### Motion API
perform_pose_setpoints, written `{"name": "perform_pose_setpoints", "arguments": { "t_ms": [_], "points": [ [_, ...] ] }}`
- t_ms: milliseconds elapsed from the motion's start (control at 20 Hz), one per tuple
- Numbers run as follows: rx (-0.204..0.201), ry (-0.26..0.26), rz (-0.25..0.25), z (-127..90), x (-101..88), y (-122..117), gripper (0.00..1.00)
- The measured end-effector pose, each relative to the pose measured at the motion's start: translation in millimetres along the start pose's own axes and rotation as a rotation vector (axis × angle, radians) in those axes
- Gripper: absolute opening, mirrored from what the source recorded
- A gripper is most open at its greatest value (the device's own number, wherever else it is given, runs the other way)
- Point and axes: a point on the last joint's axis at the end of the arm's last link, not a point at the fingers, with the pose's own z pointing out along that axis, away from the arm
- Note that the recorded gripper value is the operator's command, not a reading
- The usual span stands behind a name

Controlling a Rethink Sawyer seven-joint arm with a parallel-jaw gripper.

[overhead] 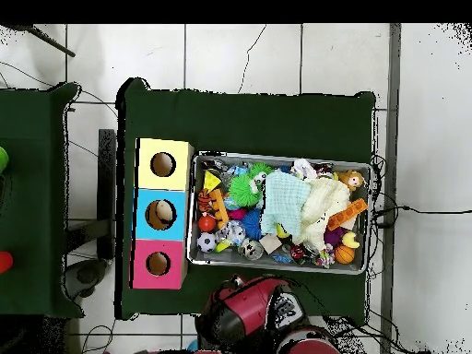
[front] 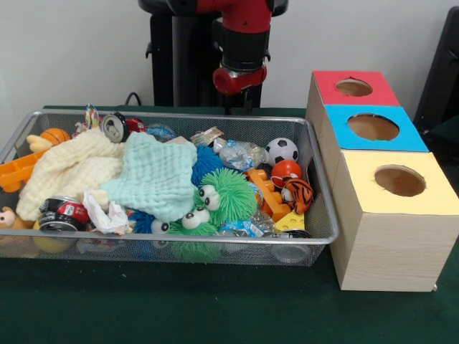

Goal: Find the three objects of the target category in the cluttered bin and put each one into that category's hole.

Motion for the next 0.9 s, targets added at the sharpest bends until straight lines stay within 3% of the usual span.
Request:
{"name": "perform_pose_setpoints", "arguments": {
  "t_ms": [900],
  "points": [
    [0.025,-0.035,-0.017,29.4,0.4,-5.7,1.00]
  ]
}}
